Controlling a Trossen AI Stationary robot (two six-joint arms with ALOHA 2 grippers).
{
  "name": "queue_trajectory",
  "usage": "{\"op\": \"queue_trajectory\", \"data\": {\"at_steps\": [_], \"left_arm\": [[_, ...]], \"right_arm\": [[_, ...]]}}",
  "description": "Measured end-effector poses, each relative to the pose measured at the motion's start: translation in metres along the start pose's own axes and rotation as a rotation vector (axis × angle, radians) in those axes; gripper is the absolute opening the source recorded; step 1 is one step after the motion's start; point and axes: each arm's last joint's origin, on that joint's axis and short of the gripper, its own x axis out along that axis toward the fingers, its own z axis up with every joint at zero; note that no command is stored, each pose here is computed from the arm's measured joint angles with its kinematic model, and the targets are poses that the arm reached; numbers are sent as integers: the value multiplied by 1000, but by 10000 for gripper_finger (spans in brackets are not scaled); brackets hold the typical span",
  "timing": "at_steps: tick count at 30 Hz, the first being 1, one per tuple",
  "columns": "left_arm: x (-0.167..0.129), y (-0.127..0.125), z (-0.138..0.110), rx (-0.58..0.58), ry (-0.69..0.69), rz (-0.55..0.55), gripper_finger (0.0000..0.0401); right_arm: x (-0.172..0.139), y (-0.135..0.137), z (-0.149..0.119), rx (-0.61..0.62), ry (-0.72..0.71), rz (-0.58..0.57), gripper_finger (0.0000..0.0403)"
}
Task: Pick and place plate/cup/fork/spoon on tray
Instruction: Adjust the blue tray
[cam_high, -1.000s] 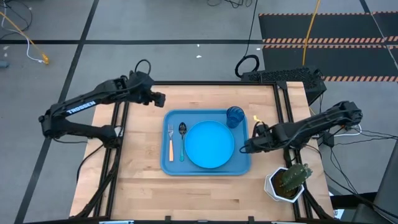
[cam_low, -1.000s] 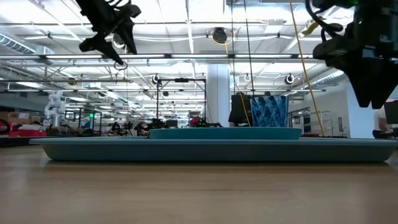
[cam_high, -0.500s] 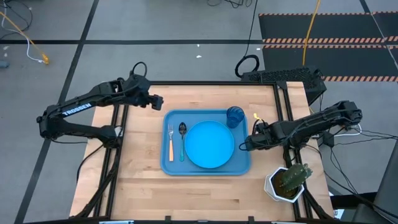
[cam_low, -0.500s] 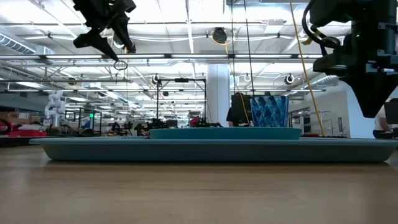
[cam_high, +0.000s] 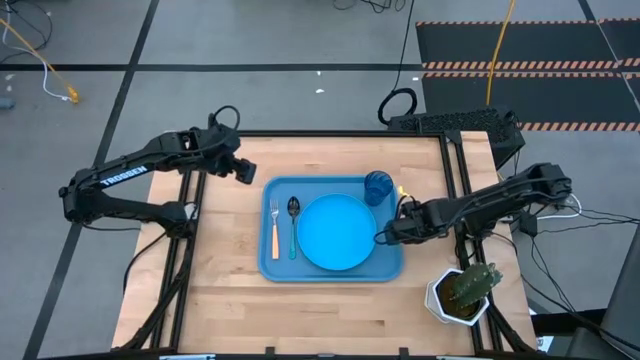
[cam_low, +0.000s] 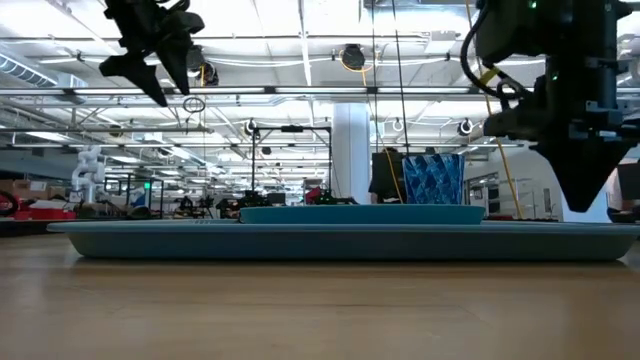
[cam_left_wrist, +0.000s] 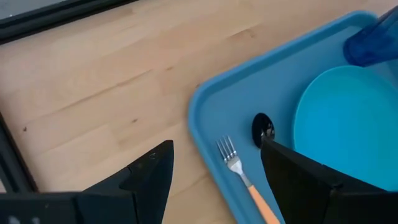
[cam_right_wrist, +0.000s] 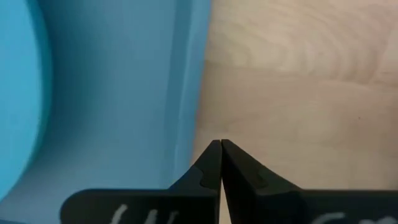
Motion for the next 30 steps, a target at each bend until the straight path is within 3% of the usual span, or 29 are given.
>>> {"op": "queue_trajectory", "data": {"at_steps": [10, 30], "left_arm": [[-2, 3, -3, 32, 27, 21, 243], [-6, 5, -5, 53, 20, 10, 243]], "right_arm": [[19, 15, -4, 3, 58, -12, 0], [20, 21, -4, 29, 58, 48, 0]]}}
